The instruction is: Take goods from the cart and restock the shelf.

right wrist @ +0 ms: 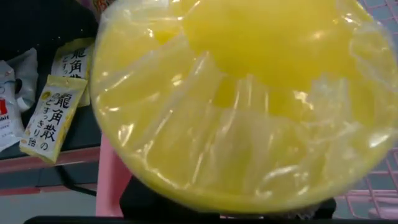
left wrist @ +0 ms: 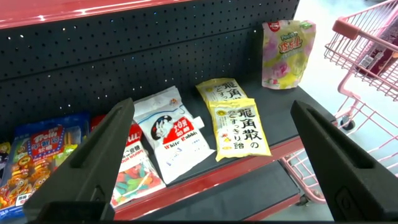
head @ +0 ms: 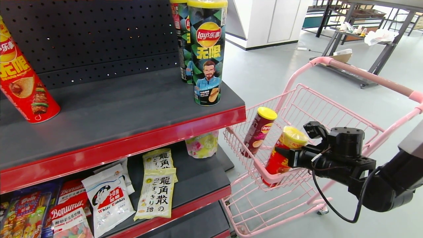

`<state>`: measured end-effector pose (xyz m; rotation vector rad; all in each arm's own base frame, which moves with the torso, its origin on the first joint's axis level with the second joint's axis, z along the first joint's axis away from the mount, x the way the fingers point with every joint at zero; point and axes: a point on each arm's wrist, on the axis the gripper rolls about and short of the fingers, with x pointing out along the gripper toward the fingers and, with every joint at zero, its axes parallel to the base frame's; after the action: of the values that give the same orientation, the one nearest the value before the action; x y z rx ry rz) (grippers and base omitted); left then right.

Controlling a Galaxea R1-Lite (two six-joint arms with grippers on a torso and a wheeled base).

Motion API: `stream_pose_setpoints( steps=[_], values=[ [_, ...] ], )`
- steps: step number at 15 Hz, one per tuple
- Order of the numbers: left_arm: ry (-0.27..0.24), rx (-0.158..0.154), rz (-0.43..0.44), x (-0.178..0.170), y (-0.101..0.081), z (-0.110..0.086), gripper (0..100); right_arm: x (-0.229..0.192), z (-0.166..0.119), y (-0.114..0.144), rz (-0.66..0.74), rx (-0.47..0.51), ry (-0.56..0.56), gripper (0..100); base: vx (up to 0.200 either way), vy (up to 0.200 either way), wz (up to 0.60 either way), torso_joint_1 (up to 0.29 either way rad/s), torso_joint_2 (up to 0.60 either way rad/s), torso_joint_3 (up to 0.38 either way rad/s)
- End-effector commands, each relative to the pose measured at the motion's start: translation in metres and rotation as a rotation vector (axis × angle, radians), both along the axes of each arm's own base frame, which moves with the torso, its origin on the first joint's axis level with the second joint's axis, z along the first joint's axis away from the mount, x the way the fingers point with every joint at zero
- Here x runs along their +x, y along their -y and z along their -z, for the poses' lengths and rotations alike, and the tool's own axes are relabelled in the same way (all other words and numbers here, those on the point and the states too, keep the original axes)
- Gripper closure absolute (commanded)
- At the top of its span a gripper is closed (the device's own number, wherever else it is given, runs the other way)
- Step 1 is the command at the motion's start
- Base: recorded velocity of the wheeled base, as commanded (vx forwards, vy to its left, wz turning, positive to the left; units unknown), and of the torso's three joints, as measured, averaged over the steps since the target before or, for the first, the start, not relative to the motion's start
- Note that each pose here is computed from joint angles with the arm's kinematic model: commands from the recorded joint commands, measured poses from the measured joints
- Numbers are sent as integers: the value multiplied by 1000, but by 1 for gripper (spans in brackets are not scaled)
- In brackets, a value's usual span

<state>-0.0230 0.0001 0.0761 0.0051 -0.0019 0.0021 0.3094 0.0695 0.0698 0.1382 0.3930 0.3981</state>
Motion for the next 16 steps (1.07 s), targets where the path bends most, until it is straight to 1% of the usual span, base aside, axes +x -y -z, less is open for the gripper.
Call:
stream_pose_setpoints(
  steps=[1, 2, 3, 4, 5, 6, 8, 9, 10, 11, 12, 13, 14, 16],
  values=[
    [0, -1, -1, 0, 0, 0, 0, -12, -43, 1, -3, 27, 139, 100, 0, 0, 0, 0, 0, 0],
    [0, -1, -1, 0, 0, 0, 0, -15, -53, 2, -3, 32, 169, 100, 0, 0, 0, 0, 0, 0],
    [0, -1, -1, 0, 0, 0, 0, -21, -77, 3, -6, 42, 245, 100, 0, 0, 0, 0, 0, 0],
    [0, -1, -1, 0, 0, 0, 0, -28, -92, 4, -8, 41, 277, 100, 0, 0, 0, 0, 0, 0],
    [0, -1, -1, 0, 0, 0, 0, -38, -108, 7, -6, 42, 288, 100, 0, 0, 0, 0, 0, 0],
    [-2, -1, -1, 0, 0, 0, 0, -43, -115, 8, -6, 42, 291, 100, 0, 0, 0, 0, 0, 0],
    [0, -1, -1, 0, 0, 0, 0, -84, -162, 16, -8, 31, 334, 100, 0, 0, 0, 0, 0, 0],
    [0, -1, -1, 0, 0, 0, 0, -96, -172, 19, -11, 26, 335, 100, 0, 0, 0, 0, 0, 0],
    [0, -1, 1, 0, 0, 0, 0, -127, -186, 26, -6, 3, 315, 100, 0, 0, 0, 0, 0, 0],
    [-2, -1, -1, 0, 0, 0, 0, -167, -192, 35, 28, -39, 279, 100, 0, 0, 0, 0, 0, 0],
    [0, -1, -1, 0, 0, 0, 0, -201, -189, 43, 29, -78, 232, 100, 0, 0, 0, 0, 0, 0],
    [0, -1, -1, 0, 0, 0, 0, -214, -185, 46, 24, -84, 207, 100, 0, 0, 0, 0, 0, 0],
    [0, -1, -1, 0, 0, 0, 0, -252, -163, 54, 34, -103, 140, 100, 0, 0, 0, 0, 0, 0],
    [0, -1, 1, 0, 0, 0, 0, -274, -142, 60, 69, -124, 162, 100, 0, 0, 0, 0, 0, 0]
  ],
)
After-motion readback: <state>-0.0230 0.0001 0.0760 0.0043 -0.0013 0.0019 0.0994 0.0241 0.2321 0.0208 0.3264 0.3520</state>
